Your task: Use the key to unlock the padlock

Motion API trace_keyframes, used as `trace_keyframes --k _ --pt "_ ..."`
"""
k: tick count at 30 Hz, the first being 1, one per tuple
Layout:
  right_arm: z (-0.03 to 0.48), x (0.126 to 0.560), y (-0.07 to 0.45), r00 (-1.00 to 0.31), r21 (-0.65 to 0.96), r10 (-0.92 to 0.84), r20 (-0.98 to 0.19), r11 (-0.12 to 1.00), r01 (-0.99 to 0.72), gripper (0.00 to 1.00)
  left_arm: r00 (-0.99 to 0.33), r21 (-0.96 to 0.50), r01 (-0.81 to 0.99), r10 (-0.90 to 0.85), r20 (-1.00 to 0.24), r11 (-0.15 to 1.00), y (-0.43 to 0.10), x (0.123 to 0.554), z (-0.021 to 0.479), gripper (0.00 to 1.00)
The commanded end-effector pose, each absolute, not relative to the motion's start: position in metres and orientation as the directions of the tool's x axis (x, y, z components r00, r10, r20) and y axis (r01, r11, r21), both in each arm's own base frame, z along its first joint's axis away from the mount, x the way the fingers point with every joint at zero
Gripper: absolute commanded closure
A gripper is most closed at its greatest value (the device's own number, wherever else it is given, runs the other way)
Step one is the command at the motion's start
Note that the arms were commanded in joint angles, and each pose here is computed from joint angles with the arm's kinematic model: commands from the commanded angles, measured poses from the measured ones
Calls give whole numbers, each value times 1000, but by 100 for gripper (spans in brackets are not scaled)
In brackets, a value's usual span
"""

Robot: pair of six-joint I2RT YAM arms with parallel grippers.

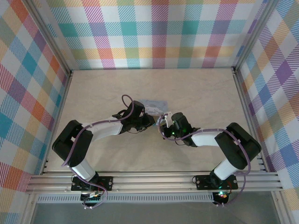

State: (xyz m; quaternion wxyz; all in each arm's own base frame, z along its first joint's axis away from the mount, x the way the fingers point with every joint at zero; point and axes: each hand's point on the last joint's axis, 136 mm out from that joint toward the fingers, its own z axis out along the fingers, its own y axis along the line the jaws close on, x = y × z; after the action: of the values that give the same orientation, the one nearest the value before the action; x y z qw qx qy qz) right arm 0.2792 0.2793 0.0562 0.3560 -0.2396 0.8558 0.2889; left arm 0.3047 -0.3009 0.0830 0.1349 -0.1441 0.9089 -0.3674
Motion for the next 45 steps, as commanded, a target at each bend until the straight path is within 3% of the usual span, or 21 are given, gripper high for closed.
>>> trace_keyframes --k 1,45 --pt "85 281 290 -567 333 -159 -808 670 -664 99 -950 -726 -102 -282 -130 681 -313 288 98 90" --pt "59 274 281 -621 352 -173 -764 696 -626 100 -939 -741 -118 -318 -134 661 -310 294 105 89"
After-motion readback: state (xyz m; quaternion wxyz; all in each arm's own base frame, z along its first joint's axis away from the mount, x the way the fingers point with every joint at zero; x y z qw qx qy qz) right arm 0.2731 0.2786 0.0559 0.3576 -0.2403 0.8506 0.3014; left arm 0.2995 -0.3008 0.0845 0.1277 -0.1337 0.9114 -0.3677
